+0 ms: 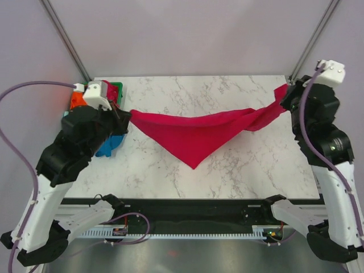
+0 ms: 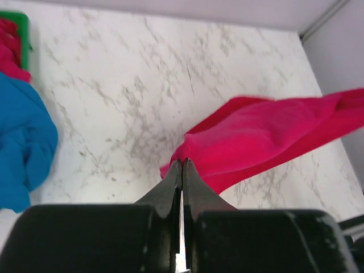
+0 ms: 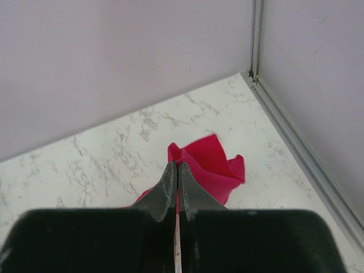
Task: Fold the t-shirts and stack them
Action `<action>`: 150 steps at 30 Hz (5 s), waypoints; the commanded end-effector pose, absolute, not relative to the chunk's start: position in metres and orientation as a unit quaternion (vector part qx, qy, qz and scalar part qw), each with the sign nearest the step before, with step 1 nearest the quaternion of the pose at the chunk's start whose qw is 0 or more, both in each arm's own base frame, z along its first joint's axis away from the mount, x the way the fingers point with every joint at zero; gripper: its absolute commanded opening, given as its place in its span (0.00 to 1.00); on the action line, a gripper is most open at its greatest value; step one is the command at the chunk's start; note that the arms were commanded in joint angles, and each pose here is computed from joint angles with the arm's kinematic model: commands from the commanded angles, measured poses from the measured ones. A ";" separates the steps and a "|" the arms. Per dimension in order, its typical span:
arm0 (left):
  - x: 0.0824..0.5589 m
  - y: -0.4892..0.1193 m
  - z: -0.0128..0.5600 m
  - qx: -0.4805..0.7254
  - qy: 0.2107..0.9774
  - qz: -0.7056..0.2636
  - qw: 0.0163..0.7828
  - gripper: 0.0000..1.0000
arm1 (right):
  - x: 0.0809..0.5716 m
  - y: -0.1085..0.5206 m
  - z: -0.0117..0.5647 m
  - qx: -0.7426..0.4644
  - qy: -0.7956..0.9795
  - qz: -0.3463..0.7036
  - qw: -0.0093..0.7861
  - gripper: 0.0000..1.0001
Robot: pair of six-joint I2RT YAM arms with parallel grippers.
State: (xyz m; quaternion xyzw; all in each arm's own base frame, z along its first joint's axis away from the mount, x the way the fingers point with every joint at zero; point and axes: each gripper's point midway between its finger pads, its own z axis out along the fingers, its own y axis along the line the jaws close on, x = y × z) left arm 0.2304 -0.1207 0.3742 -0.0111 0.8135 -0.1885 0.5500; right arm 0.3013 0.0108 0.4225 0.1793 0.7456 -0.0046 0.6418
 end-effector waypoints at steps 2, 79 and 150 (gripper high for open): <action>0.221 -0.079 0.438 -0.015 0.771 -0.128 0.624 0.02 | 0.252 -0.021 0.477 0.212 0.700 -0.029 0.682 0.00; 0.066 -0.294 0.036 0.224 0.957 -0.167 0.070 0.56 | 0.292 0.021 0.224 0.161 0.846 -0.027 0.507 0.00; 0.461 -0.071 0.374 0.045 0.831 0.049 0.552 0.05 | 0.551 0.038 0.313 0.049 0.822 -0.208 0.528 0.58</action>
